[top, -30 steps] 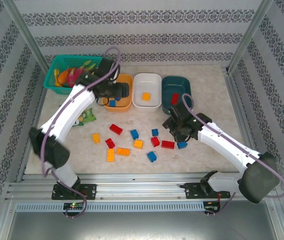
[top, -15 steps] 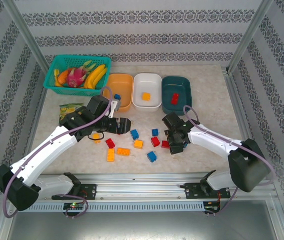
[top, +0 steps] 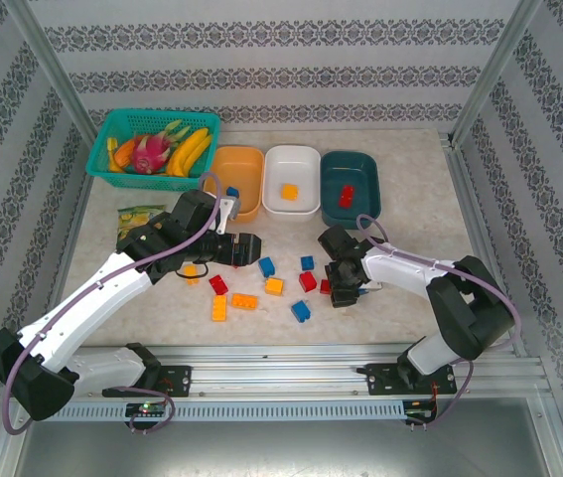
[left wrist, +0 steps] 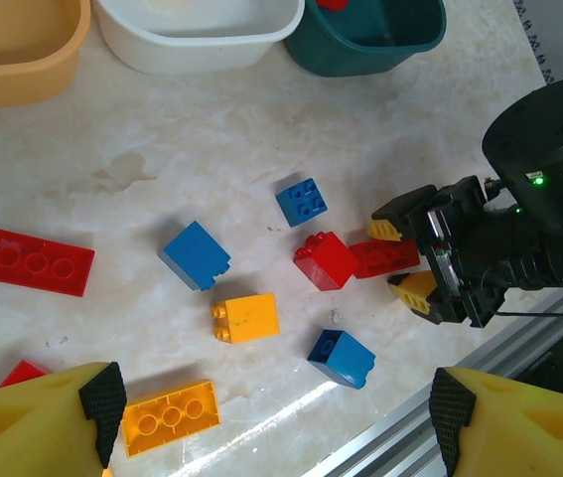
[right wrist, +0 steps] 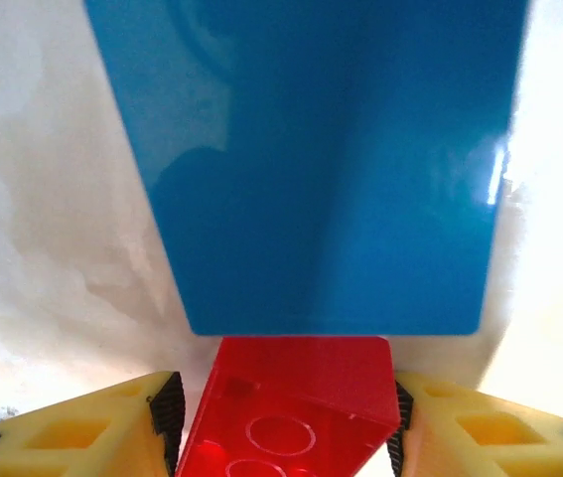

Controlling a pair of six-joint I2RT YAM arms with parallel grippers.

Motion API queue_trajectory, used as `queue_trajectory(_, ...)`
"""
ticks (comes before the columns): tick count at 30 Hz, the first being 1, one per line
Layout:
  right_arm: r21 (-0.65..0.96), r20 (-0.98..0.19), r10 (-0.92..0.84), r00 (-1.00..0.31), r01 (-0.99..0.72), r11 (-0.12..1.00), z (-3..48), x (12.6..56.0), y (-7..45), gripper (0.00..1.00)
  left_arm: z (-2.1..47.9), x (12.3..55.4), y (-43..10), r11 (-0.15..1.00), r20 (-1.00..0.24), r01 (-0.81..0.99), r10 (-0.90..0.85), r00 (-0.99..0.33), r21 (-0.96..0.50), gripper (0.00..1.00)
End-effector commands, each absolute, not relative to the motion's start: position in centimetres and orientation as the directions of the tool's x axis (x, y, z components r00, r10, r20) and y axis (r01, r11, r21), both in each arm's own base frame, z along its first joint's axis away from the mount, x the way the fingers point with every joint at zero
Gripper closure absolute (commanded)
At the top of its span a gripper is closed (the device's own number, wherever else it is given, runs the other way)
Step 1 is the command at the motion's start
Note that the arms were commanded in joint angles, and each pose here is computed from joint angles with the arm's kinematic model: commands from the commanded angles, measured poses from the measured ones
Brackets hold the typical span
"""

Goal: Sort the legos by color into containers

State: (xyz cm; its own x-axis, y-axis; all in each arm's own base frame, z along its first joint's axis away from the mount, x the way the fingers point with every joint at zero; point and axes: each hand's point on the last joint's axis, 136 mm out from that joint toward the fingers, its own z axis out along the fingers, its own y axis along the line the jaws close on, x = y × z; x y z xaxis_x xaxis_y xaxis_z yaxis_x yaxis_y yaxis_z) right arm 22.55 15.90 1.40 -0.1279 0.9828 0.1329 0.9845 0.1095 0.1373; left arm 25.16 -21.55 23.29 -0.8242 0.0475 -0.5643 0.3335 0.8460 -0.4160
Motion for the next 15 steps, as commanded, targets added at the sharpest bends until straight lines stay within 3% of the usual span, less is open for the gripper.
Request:
queue_trajectory(1,0.153,0.121,0.985,-0.121,0.983,0.102,0.7,23.7,15.8,0.50,24.4,25.5,-22.5,0.830,-0.593,0.353,0.033,-0.804,-0.432,0.18)
queue_trajectory(8,0.222,0.077,0.983,-0.169,0.964,0.149,2.3,25.6,15.6,0.71,24.2,25.4,-22.5,0.830,-0.585,0.338,0.016,-0.811,-0.445,0.20)
queue_trajectory(15,0.399,-0.158,0.899,-0.408,0.806,0.436,11.3,32.0,13.3,0.75,25.4,27.0,-23.4,0.825,-0.583,0.292,-0.055,-0.811,-0.484,0.20)
